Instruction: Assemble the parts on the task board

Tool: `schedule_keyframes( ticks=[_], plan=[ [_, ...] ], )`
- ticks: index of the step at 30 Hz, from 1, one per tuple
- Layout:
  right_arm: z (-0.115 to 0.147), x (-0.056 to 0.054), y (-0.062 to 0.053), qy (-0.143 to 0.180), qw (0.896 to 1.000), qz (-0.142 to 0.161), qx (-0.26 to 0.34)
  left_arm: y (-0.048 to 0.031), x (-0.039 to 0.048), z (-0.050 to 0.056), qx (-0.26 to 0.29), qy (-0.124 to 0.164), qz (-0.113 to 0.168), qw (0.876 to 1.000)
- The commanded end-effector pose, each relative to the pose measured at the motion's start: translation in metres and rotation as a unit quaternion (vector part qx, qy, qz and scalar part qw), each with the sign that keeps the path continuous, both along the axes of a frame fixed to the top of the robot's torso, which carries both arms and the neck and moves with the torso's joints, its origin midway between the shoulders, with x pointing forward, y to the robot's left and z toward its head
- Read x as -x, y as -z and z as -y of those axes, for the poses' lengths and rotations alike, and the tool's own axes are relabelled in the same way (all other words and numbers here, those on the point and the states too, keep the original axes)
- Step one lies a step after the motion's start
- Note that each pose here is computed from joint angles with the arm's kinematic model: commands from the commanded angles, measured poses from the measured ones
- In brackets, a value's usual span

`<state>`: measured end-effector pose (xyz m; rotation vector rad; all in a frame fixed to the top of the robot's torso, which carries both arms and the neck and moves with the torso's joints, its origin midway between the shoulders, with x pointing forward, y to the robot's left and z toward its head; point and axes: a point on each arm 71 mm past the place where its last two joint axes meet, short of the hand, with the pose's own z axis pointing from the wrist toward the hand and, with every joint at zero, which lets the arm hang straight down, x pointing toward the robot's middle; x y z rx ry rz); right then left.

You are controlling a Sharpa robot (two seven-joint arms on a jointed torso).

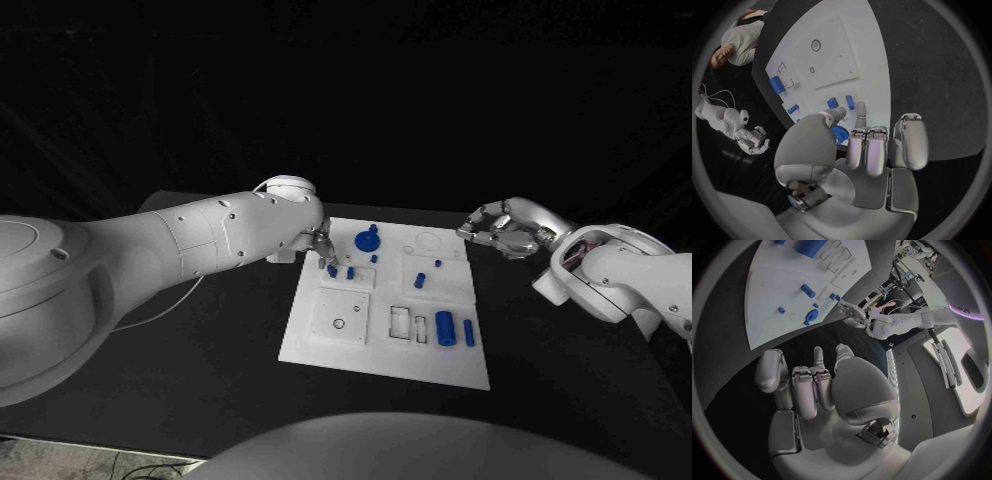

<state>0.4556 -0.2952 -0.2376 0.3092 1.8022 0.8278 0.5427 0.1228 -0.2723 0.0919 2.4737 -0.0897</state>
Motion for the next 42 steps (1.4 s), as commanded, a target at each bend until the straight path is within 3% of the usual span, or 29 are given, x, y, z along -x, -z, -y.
schedule_keyframes(
  ticks=[1,42],
  plan=[
    [-0.0011,0.0008,0.0007,-0.006,1.000,-0.004,0.001,0.0008,0.0003,0.0023,0.005,0.007,-0.001,1.000],
    [-0.0003,0.0008,0.0008,-0.005,1.000,-0.005,0.002,0.0091,-0.0007,0.0067,0.023,0.000,-0.007,1.000]
  ],
)
